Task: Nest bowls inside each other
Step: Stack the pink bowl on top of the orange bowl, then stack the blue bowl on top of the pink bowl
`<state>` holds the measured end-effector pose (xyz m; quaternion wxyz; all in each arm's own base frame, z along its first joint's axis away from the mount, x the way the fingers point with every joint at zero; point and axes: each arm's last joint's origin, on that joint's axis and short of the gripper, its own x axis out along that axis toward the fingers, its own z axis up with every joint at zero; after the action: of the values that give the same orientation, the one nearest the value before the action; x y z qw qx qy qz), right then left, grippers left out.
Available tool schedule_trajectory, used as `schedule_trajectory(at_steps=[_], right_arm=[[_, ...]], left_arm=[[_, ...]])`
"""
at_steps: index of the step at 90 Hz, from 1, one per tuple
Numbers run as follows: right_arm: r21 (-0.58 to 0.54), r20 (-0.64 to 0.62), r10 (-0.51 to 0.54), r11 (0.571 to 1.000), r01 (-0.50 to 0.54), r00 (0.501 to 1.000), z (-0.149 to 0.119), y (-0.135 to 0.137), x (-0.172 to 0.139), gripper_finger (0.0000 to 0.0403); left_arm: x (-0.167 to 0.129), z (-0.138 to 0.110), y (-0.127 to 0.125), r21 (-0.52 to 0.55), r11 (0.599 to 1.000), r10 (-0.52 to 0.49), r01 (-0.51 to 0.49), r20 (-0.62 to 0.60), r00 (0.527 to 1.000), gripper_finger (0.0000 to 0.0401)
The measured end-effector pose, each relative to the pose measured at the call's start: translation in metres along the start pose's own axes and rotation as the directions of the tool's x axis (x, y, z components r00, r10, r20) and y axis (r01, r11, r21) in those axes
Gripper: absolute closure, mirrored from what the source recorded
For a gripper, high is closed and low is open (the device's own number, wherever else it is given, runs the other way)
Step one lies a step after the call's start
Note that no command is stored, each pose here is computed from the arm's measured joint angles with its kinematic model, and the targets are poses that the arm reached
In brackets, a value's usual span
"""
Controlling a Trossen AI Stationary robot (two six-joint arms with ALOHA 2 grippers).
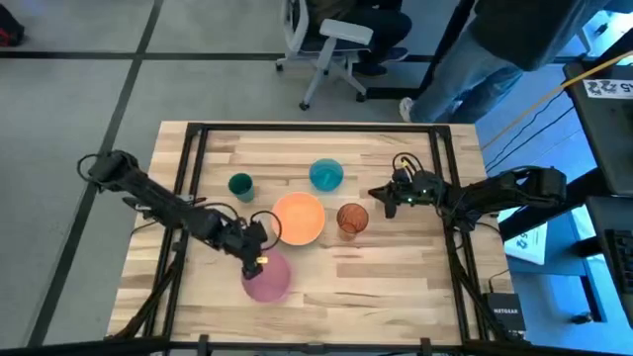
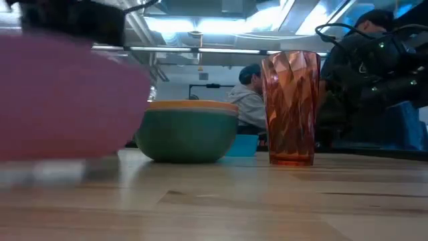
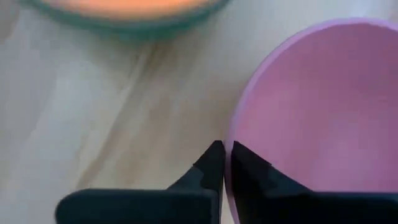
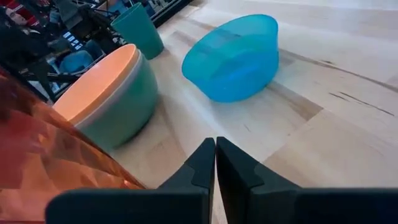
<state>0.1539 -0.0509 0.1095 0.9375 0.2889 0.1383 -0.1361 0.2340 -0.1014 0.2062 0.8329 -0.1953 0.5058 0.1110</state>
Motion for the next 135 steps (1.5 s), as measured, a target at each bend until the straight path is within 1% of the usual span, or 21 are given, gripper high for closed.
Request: schedule_trajectory(at_steps=[14,27,41,48,57,65,73,77,88,101,109,119,135], right_arm=[[-0.012,-0.001,-0.001,1.000,0.001,1.000,0.000,0.000,0.000,0.0403],[-0.018,-0.002,-0.001,1.000,0.001,1.000,0.000,0.000,0.000,0.0403],[-0.017,-0.008,-0.005,1.000,0.005,1.000,-0.001,0.000,0.000,0.0403],[-0.017,-0.014,0.002,1.000,-0.003,1.000,-0.001,0.000,0.000,0.0403],[-0.016,-0.024,0.016,1.000,-0.017,1.000,-0.001,0.000,0.000,0.0403],[-0.019,-0.024,0.017,1.000,-0.018,1.000,-0.001,0.000,0.000,0.0403],[-0.020,-0.023,0.018,1.000,-0.018,1.000,-0.001,0.000,0.000,0.0403],[-0.020,-0.023,0.018,1.000,-0.018,1.000,-0.001,0.000,0.000,0.0403],[-0.020,-0.023,0.018,1.000,-0.019,1.000,-0.001,0.000,0.000,0.0403],[-0.019,-0.037,0.044,0.999,-0.044,0.998,-0.002,0.001,0.000,0.0403],[-0.018,-0.049,0.064,0.998,-0.065,0.997,-0.002,0.001,0.000,0.0403],[-0.018,-0.049,0.064,0.998,-0.065,0.997,-0.002,0.001,0.000,0.0403],[-0.034,-0.046,0.064,0.997,-0.066,0.997,-0.002,0.001,0.000,0.0403]], left_arm=[[-0.017,0.024,0.005,0.039,0.998,0.050,-0.049,-0.007,0.999,0.0401],[-0.031,0.057,0.017,0.056,0.996,0.064,-0.067,0.050,0.997,0.0401],[-0.043,0.091,0.043,0.033,0.993,0.111,-0.116,0.128,0.986,0.0401],[-0.047,0.104,0.057,0.007,0.990,0.137,-0.140,0.149,0.979,0.0401],[-0.050,0.115,0.072,-0.023,0.990,0.143,-0.141,0.162,0.976,0.0401],[-0.047,0.121,0.086,-0.062,0.991,0.128,-0.120,0.155,0.980,0.0401],[-0.036,0.126,0.098,-0.121,0.986,0.124,-0.112,0.099,0.987,0.0401],[-0.028,0.128,0.102,-0.133,0.984,0.129,-0.119,0.076,0.989,0.0401],[-0.007,0.133,0.102,-0.108,0.988,0.116,-0.110,0.055,0.992,0.0395],[0.011,0.137,0.098,-0.089,0.992,0.096,-0.092,0.044,0.994,0.0368],[0.014,0.136,0.098,-0.084,0.992,0.099,-0.096,0.033,0.995,0.0349],[0.014,0.136,0.100,-0.090,0.991,0.102,-0.099,0.028,0.994,0.0328],[0.008,0.130,0.103,-0.064,0.990,0.128,-0.129,-0.022,0.992,0.0314]])
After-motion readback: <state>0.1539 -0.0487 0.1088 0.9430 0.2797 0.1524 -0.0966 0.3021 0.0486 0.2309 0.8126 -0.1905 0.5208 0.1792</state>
